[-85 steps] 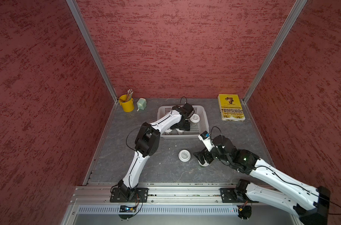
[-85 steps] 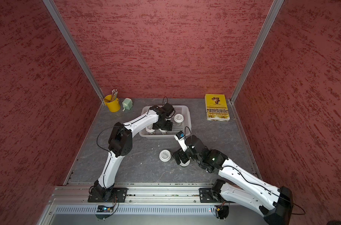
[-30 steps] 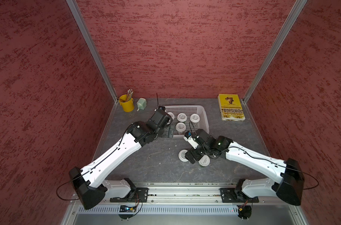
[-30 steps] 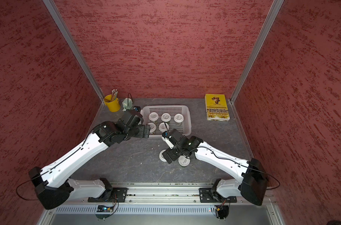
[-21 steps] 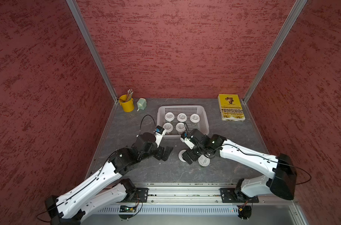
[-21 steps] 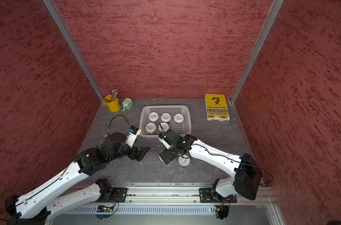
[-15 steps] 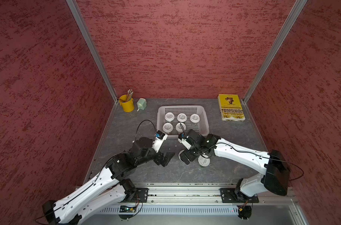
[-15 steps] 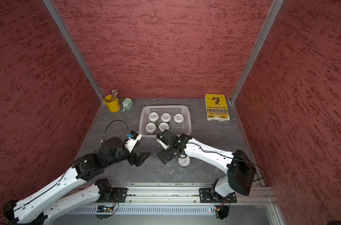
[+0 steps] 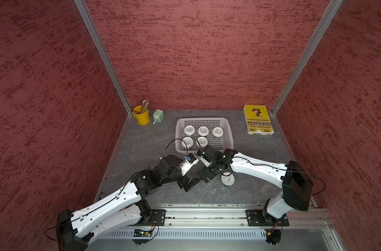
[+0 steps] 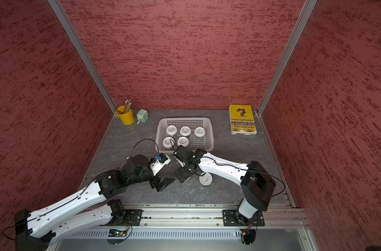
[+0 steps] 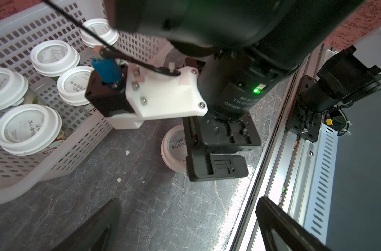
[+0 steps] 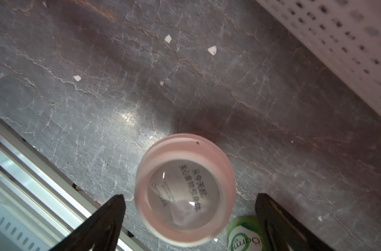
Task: Put the yogurt in the basket
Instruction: Pick up the yogurt from the center of the board.
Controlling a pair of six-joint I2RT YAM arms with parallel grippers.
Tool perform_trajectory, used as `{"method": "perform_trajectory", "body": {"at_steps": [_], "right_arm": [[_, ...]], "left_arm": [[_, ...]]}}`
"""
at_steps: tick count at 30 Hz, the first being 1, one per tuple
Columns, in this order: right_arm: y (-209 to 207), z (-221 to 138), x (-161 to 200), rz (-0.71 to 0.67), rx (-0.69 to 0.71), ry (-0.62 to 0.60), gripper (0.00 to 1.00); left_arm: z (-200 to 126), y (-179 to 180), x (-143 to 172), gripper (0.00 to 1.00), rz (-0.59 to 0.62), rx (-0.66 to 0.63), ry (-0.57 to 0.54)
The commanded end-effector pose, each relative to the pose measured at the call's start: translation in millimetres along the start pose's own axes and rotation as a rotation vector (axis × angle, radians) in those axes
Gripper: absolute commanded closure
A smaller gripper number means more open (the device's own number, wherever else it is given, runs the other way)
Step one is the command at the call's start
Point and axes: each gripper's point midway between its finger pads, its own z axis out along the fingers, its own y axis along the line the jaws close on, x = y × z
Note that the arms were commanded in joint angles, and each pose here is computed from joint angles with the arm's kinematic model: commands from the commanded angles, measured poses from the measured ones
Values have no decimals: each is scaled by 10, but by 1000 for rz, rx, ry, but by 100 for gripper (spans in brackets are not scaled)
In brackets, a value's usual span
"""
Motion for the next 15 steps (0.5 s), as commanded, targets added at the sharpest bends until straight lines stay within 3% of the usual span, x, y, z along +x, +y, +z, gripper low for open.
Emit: {"method": "perform_trajectory", "body": {"at_steps": [1,15], "right_arm": [[14,16,-142,14,21,-33,2],[-19,124,-135,36,45,-7,3]], "left_arm": [[-24,-66,14,0,70,32,-24],[-90,-56,306,0,74,22,10]]}}
